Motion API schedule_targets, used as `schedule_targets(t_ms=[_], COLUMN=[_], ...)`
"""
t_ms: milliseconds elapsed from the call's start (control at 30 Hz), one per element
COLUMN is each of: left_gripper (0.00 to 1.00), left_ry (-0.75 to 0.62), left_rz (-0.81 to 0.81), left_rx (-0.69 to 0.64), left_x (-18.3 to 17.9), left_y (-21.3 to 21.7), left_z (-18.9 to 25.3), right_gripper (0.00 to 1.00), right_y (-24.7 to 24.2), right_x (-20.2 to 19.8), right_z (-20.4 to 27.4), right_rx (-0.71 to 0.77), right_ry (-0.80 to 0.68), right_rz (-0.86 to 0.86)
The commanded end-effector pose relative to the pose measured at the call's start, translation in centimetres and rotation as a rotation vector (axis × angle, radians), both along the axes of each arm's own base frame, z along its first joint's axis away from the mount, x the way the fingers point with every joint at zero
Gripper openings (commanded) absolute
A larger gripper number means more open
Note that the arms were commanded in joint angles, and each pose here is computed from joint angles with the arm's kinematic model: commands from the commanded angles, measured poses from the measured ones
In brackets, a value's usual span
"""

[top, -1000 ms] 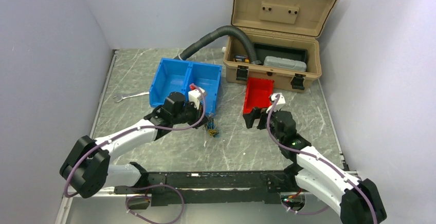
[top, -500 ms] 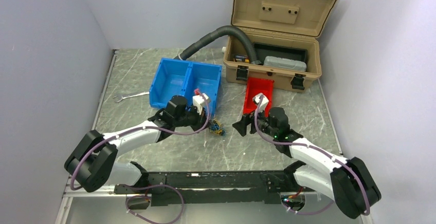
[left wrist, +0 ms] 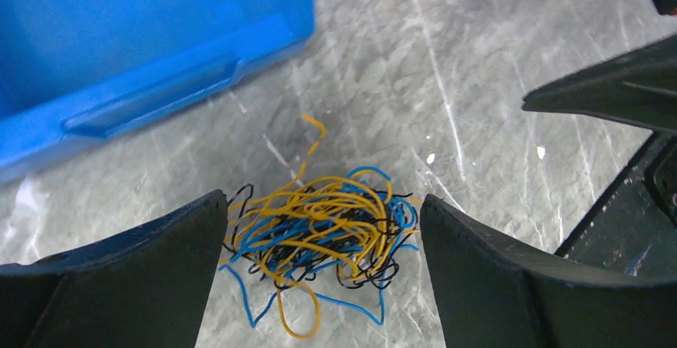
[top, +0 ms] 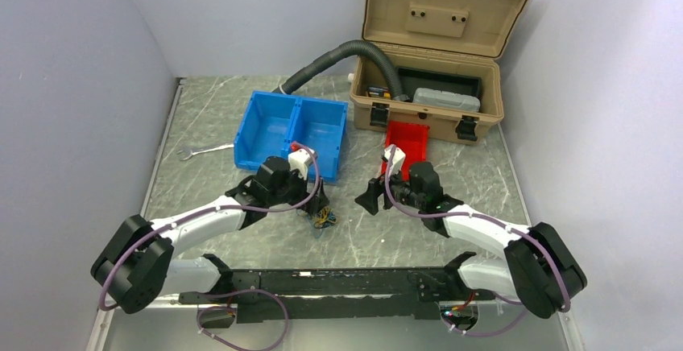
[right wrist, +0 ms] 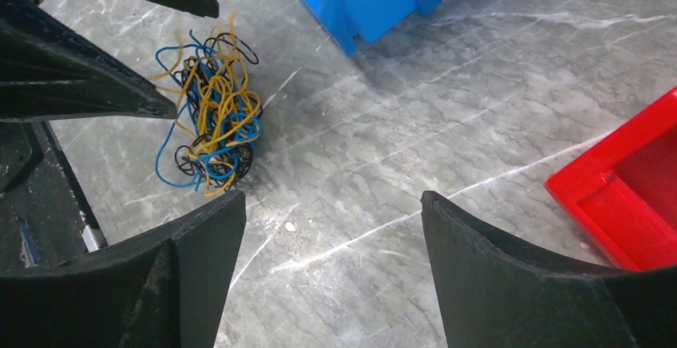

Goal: Untangle the cables

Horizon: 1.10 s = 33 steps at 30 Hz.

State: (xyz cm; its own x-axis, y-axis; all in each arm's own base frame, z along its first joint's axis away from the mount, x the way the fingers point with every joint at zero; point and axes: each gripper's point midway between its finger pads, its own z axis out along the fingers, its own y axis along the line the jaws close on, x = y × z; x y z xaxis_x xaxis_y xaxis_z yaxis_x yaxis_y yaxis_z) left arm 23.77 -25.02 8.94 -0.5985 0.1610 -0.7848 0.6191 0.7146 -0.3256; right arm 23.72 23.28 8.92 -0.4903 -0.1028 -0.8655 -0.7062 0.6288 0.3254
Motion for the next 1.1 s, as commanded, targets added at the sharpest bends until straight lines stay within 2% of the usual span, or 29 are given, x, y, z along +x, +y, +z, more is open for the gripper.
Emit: schedule_targets(t_ms=[0,133,333,400,433,500,567,667,967,1000,1067], left_gripper=[0.92,0.89,0.87,0.78,0.69,0.37,0.01,0.00,0.00,0.03,0.33], left_ry=[0.110,0.216,0.241,0.236,0.234,0.233,0.248,0.270,0.244,0.224,0.186], left_rz=[0.155,0.212,0.274,0.253,0.235,0.180,0.130,0.136,0.259,0.233,0.190], left_rx=[0.027,0.026,0.027,0.015,0.005,-0.026,-0.054,-0.090,-0.341,-0.355,-0.309], left_x=[0.8,1.2,0.5,0.0,-0.3,-0.9,-1.4,-1.3,1.7,1.8,2.1], left_y=[0.9,0.2,1.3,1.4,1.3,0.6,-0.2,-0.9,-3.1,-3.5,-3.6], left_z=[-1.6,-3.3,-4.3,-4.2,-4.0,-3.5,-3.1,-2.6,1.1,1.6,2.3], right_gripper=[0.82,0.81,0.81,0.81,0.81,0.81,0.82,0.82,0.83,0.83,0.83], right_y=[1.6,1.7,1.6,1.7,1.7,1.6,1.7,1.6,1.0,1.0,0.9], right_x=[0.8,0.6,0.6,0.6,0.6,0.6,0.5,0.5,0.0,0.0,-0.1], right_z=[1.9,1.8,1.8,1.8,1.9,1.9,1.9,2.1,2.6,2.6,2.7], right_rx=[0.028,0.019,0.012,0.011,0.010,0.009,0.009,0.012,0.029,0.030,0.032], right_ry=[-0.061,-0.066,-0.076,-0.077,-0.080,-0.081,-0.082,-0.088,-0.111,-0.112,-0.115], right_rz=[0.059,0.061,0.053,0.055,0.055,0.053,0.053,0.049,0.029,0.028,0.024])
